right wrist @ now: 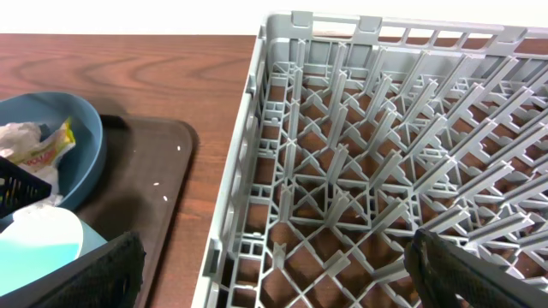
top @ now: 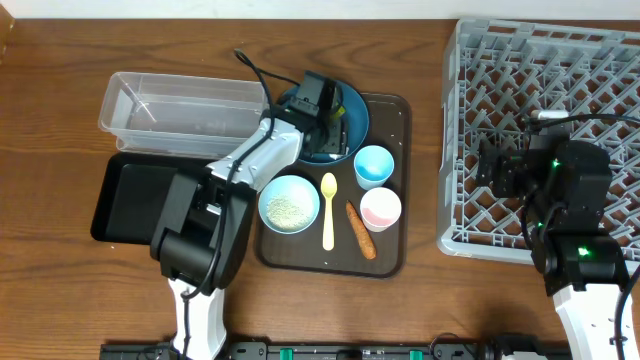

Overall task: Sort waste into correct bins and load items into the dishwasher rack
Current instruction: 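Reach left gripper to blue bowl and grasp crumpled white tissue, then carry tissue with left gripper and drop it into clear bin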

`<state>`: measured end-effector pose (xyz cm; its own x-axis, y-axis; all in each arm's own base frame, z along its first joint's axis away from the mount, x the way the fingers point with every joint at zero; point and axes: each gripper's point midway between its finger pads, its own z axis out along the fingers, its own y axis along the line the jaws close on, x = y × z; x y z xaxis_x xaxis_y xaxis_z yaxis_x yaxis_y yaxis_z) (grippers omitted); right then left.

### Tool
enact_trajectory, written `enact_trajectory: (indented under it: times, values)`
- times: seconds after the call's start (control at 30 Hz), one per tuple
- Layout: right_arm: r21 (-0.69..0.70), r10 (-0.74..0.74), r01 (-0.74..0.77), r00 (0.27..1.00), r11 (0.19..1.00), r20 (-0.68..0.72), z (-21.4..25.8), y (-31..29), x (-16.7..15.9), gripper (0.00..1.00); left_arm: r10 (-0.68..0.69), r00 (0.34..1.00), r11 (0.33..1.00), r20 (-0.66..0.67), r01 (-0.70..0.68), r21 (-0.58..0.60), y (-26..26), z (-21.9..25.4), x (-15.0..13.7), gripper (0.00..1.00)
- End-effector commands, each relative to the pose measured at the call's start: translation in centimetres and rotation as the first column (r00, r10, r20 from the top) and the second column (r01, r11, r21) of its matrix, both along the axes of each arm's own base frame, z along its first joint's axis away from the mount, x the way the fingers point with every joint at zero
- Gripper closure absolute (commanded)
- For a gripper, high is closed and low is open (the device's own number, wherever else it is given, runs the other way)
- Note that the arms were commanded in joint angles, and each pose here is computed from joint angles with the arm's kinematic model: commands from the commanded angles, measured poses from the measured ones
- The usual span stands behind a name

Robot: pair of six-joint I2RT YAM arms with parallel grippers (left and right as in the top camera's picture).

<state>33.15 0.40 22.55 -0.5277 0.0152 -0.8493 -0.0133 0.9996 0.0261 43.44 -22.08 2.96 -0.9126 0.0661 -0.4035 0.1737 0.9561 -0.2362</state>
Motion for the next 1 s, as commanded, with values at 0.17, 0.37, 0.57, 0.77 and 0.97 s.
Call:
enact_trajectory:
  times: [0.17, 0.37, 0.57, 0.77, 0.97]
  values:
    - [-0.005, 0.015, -0.015, 1.000, 1.000, 0.024, 1.2, 0.3, 0.2, 0.04, -0.031, 0.999, 1.000, -0.042, 0.031, 0.005, -1.2, -0.6, -1.3, 0.62]
    - [-0.005, 0.015, -0.015, 1.000, 1.000, 0.024, 1.2, 0.3, 0.2, 0.04, -0.030, 0.999, 1.000, -0.044, 0.031, 0.006, -1.1, -0.4, -1.4, 0.92]
    - [-0.005, 0.015, -0.015, 1.000, 1.000, 0.024, 1.2, 0.3, 0.2, 0.04, -0.017, 1.000, 1.000, 0.018, 0.018, -0.020, -0.6, 2.8, -0.6, 0.94]
    - [-0.005, 0.015, -0.014, 1.000, 1.000, 0.024, 1.2, 0.3, 0.2, 0.04, 0.062, 0.982, 0.995, 0.178, -0.046, -0.093, 2.6, 11.5, 1.0, 0.94]
    - [-0.005, 0.015, -0.014, 1.000, 1.000, 0.025, 1.2, 0.3, 0.2, 0.04, 0.210, 0.922, 0.975, 0.325, -0.173, -0.138, 9.1, 18.7, 2.2, 0.94]
